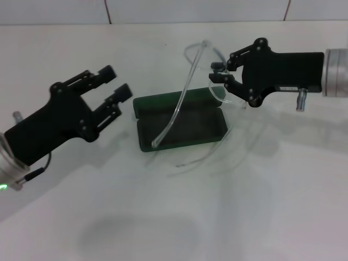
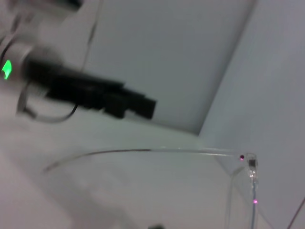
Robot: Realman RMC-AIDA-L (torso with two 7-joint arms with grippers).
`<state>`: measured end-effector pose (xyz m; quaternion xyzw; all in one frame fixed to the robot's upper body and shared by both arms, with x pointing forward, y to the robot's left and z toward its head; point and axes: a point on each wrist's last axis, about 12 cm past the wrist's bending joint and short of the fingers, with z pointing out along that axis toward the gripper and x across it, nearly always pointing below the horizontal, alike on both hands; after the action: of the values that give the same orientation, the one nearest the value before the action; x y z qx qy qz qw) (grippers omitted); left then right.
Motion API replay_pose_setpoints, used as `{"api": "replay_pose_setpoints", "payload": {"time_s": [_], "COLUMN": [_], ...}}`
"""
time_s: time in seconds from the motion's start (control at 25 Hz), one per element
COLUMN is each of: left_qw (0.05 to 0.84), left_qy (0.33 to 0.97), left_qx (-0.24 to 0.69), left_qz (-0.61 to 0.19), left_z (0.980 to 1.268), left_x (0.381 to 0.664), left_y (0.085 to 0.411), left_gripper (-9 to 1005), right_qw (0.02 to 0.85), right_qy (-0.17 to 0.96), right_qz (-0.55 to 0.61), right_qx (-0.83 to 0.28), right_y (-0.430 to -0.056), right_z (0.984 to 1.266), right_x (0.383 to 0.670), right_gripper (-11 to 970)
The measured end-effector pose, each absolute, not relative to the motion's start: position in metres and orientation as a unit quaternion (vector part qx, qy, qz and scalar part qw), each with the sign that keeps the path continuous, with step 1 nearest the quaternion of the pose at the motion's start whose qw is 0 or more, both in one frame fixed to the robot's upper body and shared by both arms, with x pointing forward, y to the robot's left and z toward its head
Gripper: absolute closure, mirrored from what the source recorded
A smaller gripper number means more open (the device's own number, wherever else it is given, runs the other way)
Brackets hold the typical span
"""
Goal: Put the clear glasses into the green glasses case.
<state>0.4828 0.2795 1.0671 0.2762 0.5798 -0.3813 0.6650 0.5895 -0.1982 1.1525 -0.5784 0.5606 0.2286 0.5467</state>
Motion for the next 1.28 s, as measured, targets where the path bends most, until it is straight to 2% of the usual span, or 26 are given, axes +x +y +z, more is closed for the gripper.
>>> {"api": "replay_pose_setpoints", "payload": {"time_s": [0.24,0.68,0.92,1.28], "left_qw": [0.646,0.603,0.598,0.641], "left_qy": [0.543,0.496,0.488,0.476], "left_qx": [0.332,0.413,0.432,0.402], "left_qz": [-0.422,-0.470,-0.467,-0.447], "left_z": [1.077,1.088,1.087,1.093], "left_x": [0.492,0.503,0.502,0.505], "left_y": [0.256,0.218,0.215,0.221], "left_gripper": [536,537,537,538], "right_qw": [0.566,0.543,0.534,0.518], "right_qy": [0.586,0.596,0.608,0.612], "right_qz": [0.285,0.350,0.365,0.384], "right_qx": [-0.505,-0.477,-0.460,-0.458], "right_y": [-0.202,-0.195,-0.196,-0.193], "right_z": [1.135,1.121,1.121,1.120], "right_x": [0.590,0.585,0.585,0.583], "right_gripper": [845,845,845,845]}}
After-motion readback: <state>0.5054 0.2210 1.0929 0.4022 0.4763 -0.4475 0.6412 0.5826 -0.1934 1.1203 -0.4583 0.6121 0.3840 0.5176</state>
